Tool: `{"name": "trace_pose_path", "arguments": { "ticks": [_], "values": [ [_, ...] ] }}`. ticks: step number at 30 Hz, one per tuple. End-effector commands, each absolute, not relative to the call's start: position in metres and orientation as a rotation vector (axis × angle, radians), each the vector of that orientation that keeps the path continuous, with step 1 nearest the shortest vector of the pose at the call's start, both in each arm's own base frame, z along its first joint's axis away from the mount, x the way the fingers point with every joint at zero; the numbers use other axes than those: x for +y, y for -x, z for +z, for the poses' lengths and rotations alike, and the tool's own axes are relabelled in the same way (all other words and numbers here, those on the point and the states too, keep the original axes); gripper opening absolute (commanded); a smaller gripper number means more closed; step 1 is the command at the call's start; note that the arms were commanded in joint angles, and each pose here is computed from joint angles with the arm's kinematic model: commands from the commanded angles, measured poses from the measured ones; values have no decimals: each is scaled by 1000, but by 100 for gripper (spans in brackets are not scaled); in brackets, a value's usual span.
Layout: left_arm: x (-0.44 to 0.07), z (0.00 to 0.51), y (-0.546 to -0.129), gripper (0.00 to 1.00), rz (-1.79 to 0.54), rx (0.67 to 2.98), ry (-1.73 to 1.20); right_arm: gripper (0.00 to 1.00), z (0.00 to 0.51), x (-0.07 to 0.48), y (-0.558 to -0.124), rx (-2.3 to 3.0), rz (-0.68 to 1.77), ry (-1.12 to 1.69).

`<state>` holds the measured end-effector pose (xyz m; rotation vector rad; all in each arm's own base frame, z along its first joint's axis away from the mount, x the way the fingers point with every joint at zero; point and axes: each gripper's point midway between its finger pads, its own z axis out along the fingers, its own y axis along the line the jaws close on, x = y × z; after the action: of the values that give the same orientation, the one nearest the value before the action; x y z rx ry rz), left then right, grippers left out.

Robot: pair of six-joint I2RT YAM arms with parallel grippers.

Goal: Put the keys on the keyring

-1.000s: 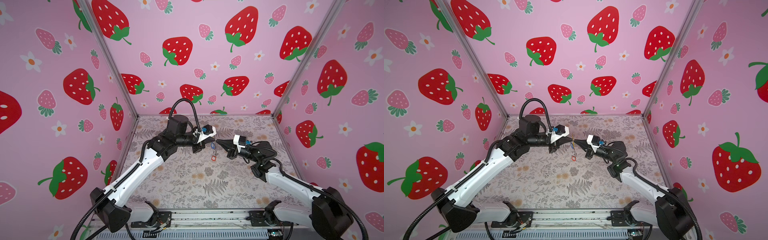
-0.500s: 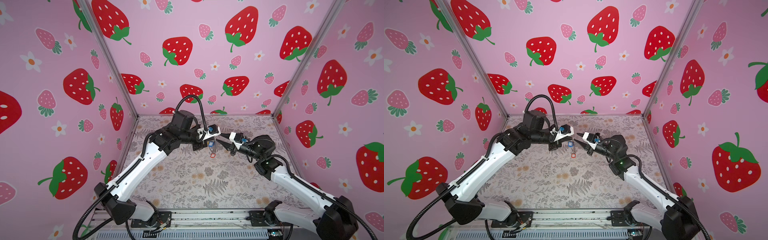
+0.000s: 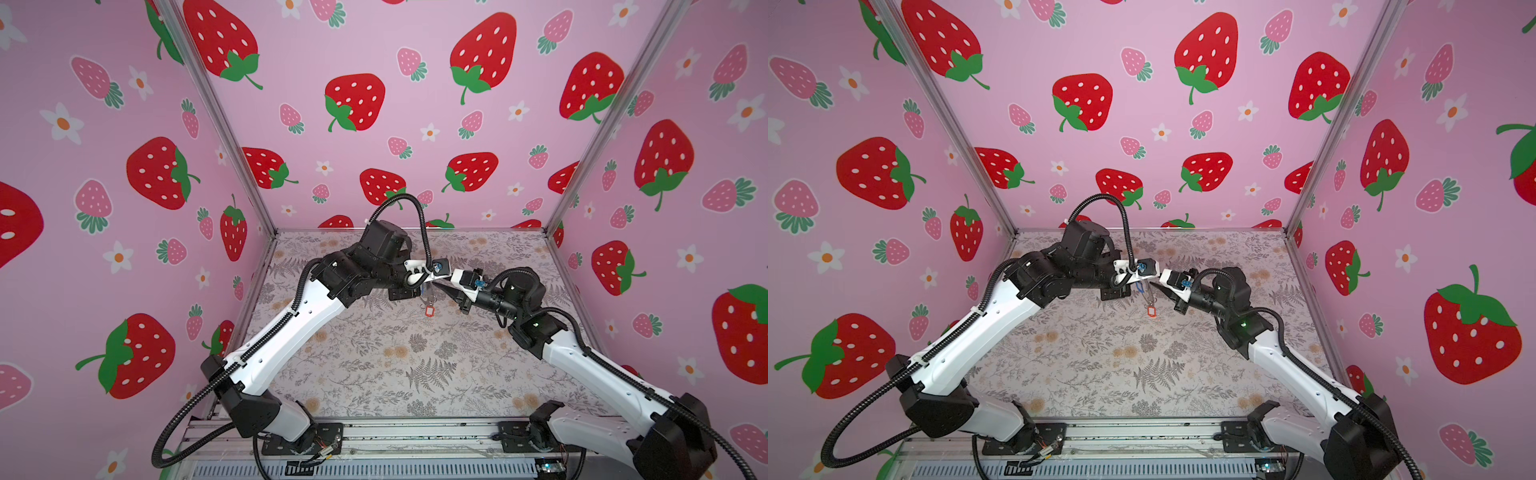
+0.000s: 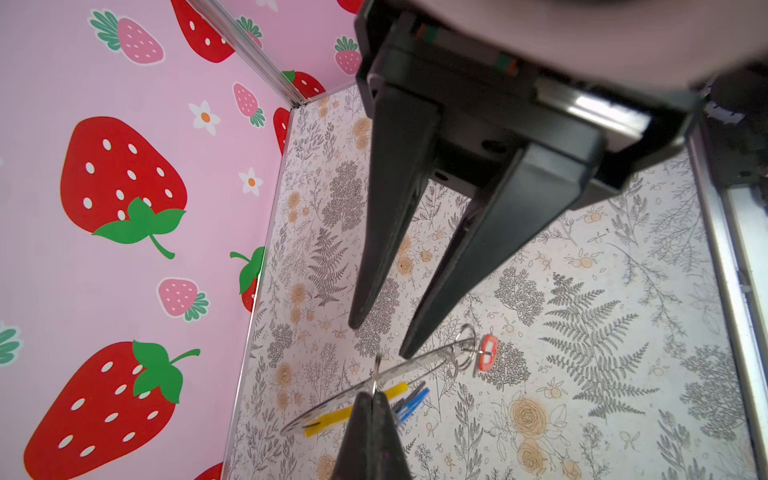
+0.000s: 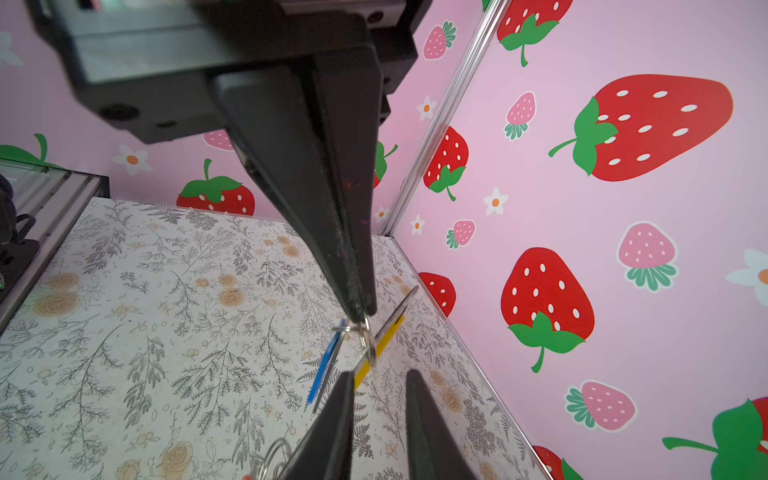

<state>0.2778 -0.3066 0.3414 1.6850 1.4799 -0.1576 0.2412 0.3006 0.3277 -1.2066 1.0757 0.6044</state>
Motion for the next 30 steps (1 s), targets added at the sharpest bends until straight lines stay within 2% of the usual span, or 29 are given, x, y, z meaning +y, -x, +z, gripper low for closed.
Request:
{"name": "trace_pose_path", "arguments": {
  "ticks": [1, 22, 30],
  "values": [
    [-307, 356, -275, 0, -128, 1431, -1701, 24, 344, 301, -233, 1004, 607, 1202],
    [-315, 366, -262, 0, -217, 1377, -1692, 20, 346, 308, -229, 981, 728, 1163],
    [-314, 372, -259, 0, -246, 1358, -1675, 14, 343, 309, -230, 994, 739, 1157]
  ]
}}
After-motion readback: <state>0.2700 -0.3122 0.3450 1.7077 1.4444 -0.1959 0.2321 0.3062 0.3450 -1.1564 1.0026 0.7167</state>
